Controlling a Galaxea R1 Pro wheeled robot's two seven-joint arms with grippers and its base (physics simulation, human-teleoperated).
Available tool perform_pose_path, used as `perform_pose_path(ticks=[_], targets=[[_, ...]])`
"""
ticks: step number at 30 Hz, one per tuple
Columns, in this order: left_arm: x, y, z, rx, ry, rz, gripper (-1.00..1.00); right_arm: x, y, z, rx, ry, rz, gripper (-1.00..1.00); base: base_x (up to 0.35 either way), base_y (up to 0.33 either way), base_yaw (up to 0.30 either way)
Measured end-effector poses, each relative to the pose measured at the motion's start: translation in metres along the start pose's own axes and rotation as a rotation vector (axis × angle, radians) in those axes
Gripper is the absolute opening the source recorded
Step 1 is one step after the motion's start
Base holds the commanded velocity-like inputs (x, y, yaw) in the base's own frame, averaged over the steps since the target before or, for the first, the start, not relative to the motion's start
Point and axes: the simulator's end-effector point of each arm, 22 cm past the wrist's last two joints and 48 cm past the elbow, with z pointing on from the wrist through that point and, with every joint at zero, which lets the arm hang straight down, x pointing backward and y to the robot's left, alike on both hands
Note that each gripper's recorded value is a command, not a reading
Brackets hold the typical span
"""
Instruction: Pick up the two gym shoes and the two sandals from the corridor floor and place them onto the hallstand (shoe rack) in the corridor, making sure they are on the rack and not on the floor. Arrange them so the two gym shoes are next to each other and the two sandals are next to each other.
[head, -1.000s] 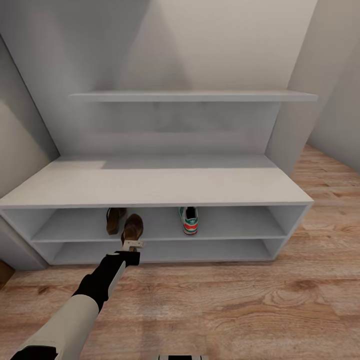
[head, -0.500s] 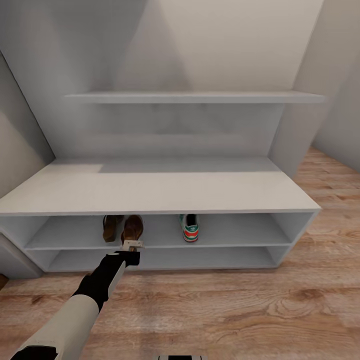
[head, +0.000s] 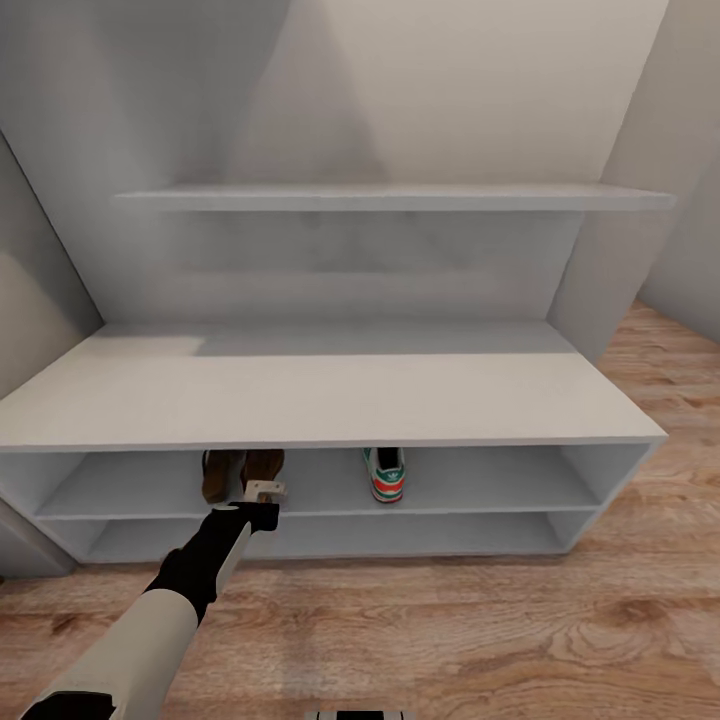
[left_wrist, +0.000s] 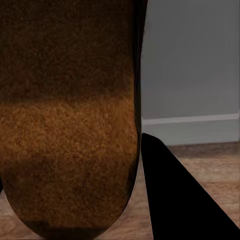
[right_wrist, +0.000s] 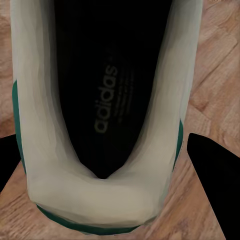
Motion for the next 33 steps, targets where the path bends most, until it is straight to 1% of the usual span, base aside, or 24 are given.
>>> perform_pose_path(ticks=[10,13,18,24,29,33], targets=[[0.0001,0.0,0.0001,0.0,0.0,0.0,-1.0,0.0008,0.0,0.0,0.0,0.002,0.0,-1.0,0.08,0.057,0.0],[0.0001,-0.0001,0.0001,0.0,0.0,0.001,-1.0,0.0008,0.0,0.0,0.0,0.002,0.0,-1.0,0.043,0.008,0.0],[0.0,-0.0001,-0.0001,0.0,0.0,0.0,-1.0,0.001,0.0001,-0.0001,0.0,0.002,0.0,-1.0,0.182,0.001,0.0],[0.0001,0.0,0.0001,0.0,0.0,0.0,-1.0,0.0014,0.0,-0.0001,0.0,0.003,0.0,-1.0,0.042,0.0,0.0],[-0.0001,0.0004,0.0,0.0,0.0,-0.002,-1.0,0.0014,0.0001,-0.0001,0.0,0.003,0.0,-1.0,0.161,0.0,0.0],[-0.0001,0.0004,0.0001,0.0,-0.001,-0.002,-1.0,0.0015,0.0002,0.0,0.0,0.003,0.0,-1.0,0.038,0.0,0.0]])
